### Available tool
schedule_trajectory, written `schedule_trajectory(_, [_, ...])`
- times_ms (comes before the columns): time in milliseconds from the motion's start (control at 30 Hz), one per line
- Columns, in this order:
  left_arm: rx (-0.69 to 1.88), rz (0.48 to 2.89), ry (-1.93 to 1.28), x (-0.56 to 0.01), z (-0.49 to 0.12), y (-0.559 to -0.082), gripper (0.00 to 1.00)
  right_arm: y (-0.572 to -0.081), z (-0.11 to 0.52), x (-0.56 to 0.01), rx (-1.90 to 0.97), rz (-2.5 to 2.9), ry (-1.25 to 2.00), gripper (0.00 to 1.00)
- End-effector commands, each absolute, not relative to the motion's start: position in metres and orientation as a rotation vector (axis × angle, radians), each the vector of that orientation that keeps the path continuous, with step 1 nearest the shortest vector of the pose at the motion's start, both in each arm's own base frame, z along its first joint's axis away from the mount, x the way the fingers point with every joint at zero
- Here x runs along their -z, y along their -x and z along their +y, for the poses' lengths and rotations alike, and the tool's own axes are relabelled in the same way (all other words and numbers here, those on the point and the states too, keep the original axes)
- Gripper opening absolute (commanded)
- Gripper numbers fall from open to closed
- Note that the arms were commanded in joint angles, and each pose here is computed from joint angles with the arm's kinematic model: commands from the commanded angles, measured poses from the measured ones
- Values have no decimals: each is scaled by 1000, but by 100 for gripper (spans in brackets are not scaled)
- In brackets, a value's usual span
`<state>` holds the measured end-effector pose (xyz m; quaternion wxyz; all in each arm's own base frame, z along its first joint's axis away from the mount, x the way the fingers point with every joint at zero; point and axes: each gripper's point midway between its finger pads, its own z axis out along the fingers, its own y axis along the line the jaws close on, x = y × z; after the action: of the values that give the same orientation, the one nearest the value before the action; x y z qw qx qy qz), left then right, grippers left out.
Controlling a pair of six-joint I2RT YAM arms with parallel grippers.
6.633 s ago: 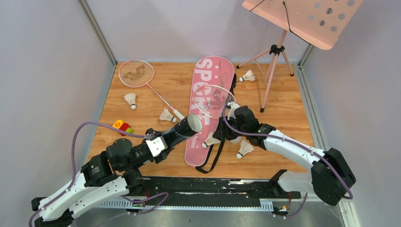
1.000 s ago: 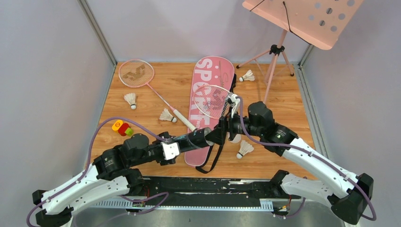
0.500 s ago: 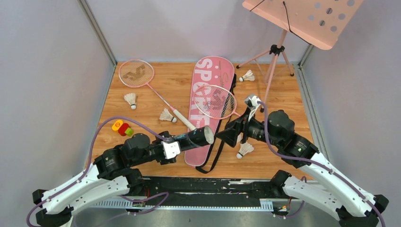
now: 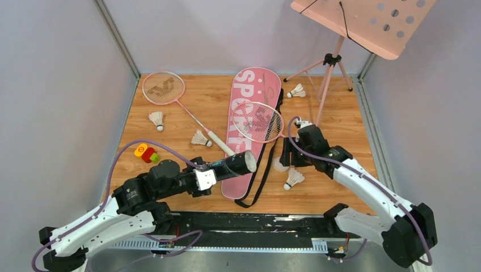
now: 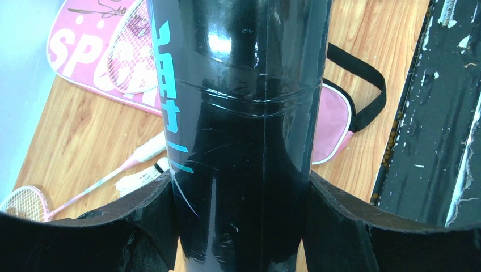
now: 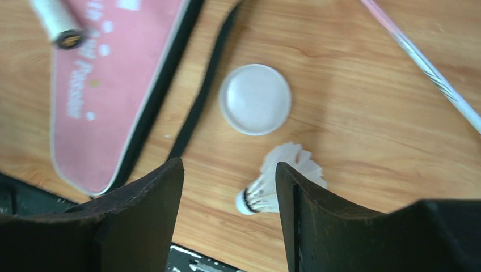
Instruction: Pack up the badminton gear
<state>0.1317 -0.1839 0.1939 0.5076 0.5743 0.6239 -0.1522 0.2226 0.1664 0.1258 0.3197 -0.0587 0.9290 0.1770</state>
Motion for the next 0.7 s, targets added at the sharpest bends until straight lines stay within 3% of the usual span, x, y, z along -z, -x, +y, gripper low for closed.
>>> schedule_trajectory(0, [384, 1450, -1329, -213, -190, -135, 49, -231, 148, -105, -462, 2548, -5, 64])
schedule_trajectory(167, [387, 1447, -1331, -213, -190, -135, 49, -234, 144, -80, -522, 2678, -76, 69])
schedule_trajectory(333, [391, 1444, -1334, -214, -191, -134, 50, -230, 145, -70, -568, 2752, -86, 64])
schedule_trajectory(567, [400, 1433, -1331, -216, -191, -133, 49, -226, 151, -72, -627, 2763, -66, 39])
schedule_trajectory(667, [400, 1432, -1329, -216, -191, -133, 50, -227, 153, -79, -650, 2746, -45, 16])
